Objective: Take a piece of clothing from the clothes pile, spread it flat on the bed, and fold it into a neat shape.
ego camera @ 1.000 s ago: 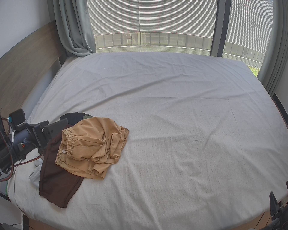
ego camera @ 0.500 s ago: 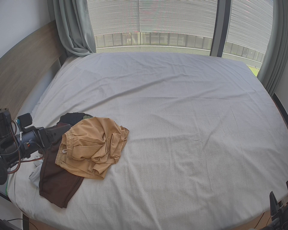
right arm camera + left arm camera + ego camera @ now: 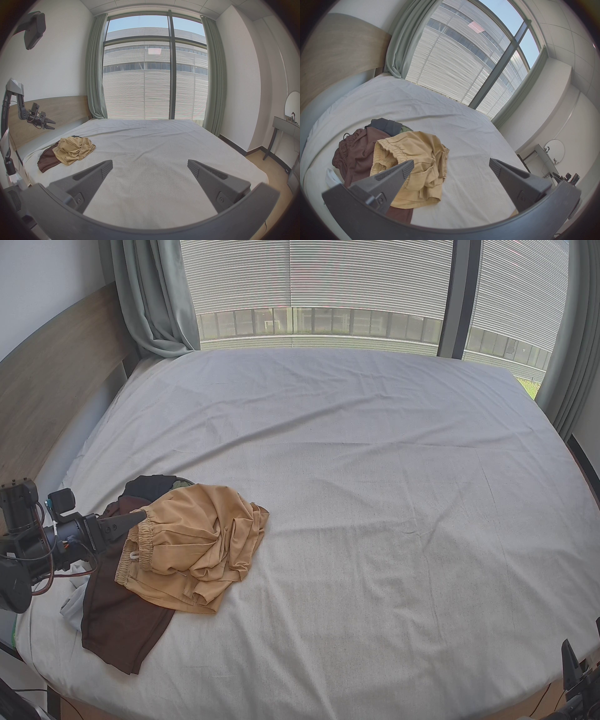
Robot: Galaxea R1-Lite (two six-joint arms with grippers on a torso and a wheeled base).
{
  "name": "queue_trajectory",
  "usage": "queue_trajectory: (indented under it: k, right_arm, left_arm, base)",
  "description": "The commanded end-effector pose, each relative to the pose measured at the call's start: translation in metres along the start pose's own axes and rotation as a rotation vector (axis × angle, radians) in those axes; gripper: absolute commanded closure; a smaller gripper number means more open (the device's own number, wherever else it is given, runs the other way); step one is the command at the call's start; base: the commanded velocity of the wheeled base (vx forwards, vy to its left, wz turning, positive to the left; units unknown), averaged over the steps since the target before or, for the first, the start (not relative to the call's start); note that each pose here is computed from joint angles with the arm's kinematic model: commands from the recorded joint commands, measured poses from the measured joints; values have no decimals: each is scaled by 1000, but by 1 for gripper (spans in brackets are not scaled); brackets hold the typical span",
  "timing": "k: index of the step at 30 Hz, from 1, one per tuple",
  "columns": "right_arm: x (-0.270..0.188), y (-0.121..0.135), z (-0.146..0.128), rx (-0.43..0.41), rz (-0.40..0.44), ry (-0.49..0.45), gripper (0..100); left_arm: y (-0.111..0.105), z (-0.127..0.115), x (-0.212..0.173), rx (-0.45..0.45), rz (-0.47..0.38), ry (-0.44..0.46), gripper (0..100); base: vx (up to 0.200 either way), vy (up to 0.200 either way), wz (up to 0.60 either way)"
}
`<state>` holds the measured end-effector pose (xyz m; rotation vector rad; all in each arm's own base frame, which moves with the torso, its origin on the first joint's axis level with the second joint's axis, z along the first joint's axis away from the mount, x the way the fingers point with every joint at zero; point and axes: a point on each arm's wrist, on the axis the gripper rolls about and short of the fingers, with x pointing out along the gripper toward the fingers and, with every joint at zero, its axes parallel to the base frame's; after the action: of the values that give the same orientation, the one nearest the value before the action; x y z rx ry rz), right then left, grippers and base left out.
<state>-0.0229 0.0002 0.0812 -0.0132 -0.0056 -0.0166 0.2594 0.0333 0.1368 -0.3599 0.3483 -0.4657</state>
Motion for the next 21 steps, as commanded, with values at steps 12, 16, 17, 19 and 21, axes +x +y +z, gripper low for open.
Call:
queue_trajectory:
  k: [12, 16, 17, 19, 21]
  right_arm:
    - [0, 0, -4, 1, 1, -2, 0]
    - [0, 0, -4, 1, 1, -2, 0]
    - [0, 0, -4, 1, 1, -2, 0]
    - [0, 0, -4, 1, 1, -2, 0]
    - [0, 0, -4, 1, 1, -2, 0]
  left_arm:
    - [67, -37, 37, -63, 64, 22, 0]
    - [77, -43, 41, -67, 73, 14, 0]
    - [79, -44, 42, -68, 74, 13, 0]
    - [85, -48, 45, -74, 78, 17, 0]
    - [88, -51, 48, -79, 79, 22, 0]
  base:
    - [0, 0, 0]
    - [0, 0, 0]
    - [0, 0, 0]
    - [0, 0, 0]
    - [0, 0, 0]
